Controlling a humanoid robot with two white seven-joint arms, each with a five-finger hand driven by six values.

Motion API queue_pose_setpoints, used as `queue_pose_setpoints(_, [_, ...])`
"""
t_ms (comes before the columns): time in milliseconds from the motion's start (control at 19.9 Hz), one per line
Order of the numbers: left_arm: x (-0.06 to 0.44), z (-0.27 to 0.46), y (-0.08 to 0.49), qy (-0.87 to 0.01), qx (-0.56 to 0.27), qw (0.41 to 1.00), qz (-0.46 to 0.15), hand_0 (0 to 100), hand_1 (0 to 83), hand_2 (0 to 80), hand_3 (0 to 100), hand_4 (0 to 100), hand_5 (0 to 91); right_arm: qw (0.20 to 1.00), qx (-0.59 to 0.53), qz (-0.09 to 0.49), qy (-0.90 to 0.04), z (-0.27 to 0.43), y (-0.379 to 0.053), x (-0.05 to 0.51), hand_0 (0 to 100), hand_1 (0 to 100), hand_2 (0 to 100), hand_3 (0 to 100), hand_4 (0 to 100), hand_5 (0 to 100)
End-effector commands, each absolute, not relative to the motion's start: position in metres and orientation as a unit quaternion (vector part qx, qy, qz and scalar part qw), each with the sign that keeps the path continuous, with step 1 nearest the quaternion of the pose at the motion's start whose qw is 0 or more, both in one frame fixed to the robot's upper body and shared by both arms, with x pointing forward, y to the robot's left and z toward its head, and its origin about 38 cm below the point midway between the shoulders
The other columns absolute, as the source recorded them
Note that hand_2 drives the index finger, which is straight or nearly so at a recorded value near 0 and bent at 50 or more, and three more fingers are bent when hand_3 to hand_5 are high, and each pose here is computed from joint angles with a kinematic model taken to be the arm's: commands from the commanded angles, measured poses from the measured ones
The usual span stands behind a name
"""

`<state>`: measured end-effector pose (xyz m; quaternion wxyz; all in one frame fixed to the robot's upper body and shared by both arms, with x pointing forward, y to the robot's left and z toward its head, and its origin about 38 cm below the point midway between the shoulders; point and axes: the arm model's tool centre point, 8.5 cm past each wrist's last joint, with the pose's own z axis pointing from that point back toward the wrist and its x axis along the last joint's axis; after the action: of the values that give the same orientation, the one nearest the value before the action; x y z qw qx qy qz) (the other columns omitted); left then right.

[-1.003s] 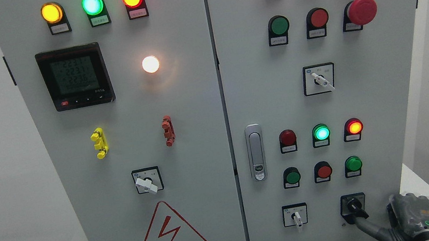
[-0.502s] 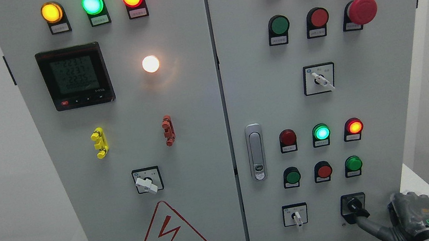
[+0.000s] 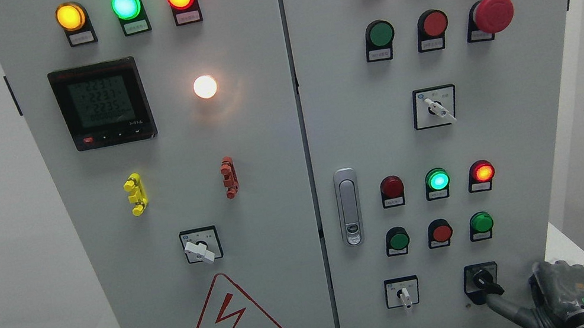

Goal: Flip black knob to close circuit
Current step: 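Hold the black knob in its turned position with the right hand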

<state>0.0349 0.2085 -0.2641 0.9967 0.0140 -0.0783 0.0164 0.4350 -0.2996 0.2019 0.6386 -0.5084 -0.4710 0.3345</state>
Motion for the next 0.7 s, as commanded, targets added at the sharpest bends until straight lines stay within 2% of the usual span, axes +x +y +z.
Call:
queue_pose_setpoints(0, [0.022,-0.265,0.209,-0.068,0.014,0.997,0.017,12,55.6,0.0,0,0,0.0,0.636,-0.511,0.329,-0.475,0.205,-0.301,0.434,8,6,91,100,89,88])
queue_pose_setpoints(652, [0.022,-0.265,0.209,-0.068,0.014,0.997,0.017,12,55.6,0.0,0,0,0.0,0.624,-0.507,0.344,-0.484,0.204,-0.287,0.431,8,6,91,100,89,88])
